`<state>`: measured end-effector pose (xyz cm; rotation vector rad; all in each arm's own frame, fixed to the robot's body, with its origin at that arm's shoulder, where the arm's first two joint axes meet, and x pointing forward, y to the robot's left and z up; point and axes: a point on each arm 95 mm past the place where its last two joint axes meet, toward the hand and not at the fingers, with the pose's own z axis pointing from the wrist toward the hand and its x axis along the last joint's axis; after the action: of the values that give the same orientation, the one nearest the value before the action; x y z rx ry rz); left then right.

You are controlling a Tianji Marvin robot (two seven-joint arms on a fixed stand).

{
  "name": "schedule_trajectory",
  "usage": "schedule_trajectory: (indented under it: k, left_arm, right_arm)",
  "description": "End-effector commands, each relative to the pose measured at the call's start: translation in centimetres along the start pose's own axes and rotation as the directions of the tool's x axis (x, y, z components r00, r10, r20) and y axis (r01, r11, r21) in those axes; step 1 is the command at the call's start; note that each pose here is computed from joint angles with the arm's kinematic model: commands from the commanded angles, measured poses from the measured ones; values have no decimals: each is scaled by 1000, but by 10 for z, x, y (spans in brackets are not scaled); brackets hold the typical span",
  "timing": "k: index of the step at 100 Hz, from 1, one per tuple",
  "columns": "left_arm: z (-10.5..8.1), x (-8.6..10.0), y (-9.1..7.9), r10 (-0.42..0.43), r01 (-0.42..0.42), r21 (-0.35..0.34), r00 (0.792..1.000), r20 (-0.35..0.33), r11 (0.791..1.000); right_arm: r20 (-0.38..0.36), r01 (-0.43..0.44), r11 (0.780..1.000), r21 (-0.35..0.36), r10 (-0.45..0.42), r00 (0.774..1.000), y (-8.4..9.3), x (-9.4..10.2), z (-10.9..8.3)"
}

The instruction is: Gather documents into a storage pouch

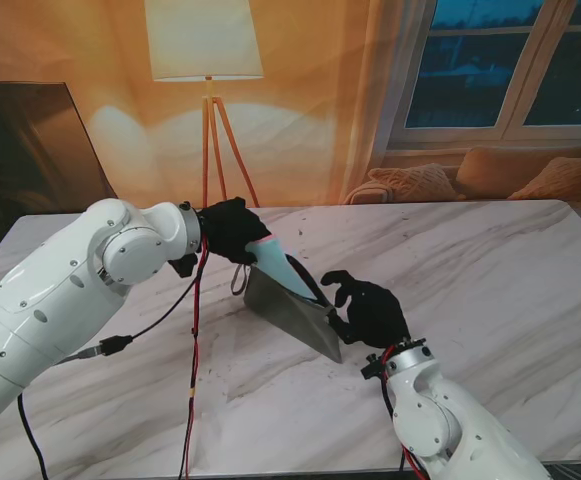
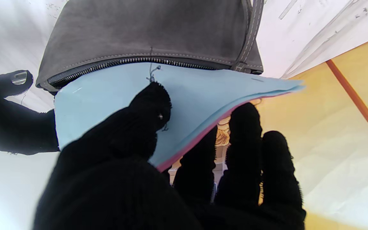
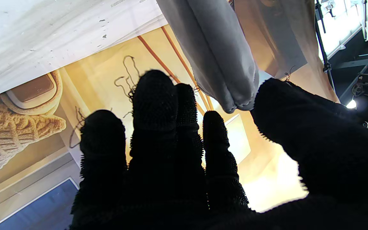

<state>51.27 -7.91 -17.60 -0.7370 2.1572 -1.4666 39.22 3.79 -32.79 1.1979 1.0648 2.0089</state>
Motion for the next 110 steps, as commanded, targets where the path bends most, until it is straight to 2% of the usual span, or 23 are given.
schedule_trajectory:
  k: [1,28,81,110]
  left_arm:
    - [0,2,-3,10,-10,-12,1000,-6,1000]
    - [5,6,-5,63,-64,-20,997,-33,998]
    - [19,14,-6,55,-58,-39,995,-79,998]
    - [27,16,-5,50,-47,33,993,-108,998]
  right_arm:
    - [7,4,1000,9,-4,1000,-3,3,-1]
    - [26,8,999,44,-9,1000,-7,4,-3]
    - [26,-13,997,75,11,1000,-8,6,-4]
    - [31,-23,996,90,20,999,-9,8,-4]
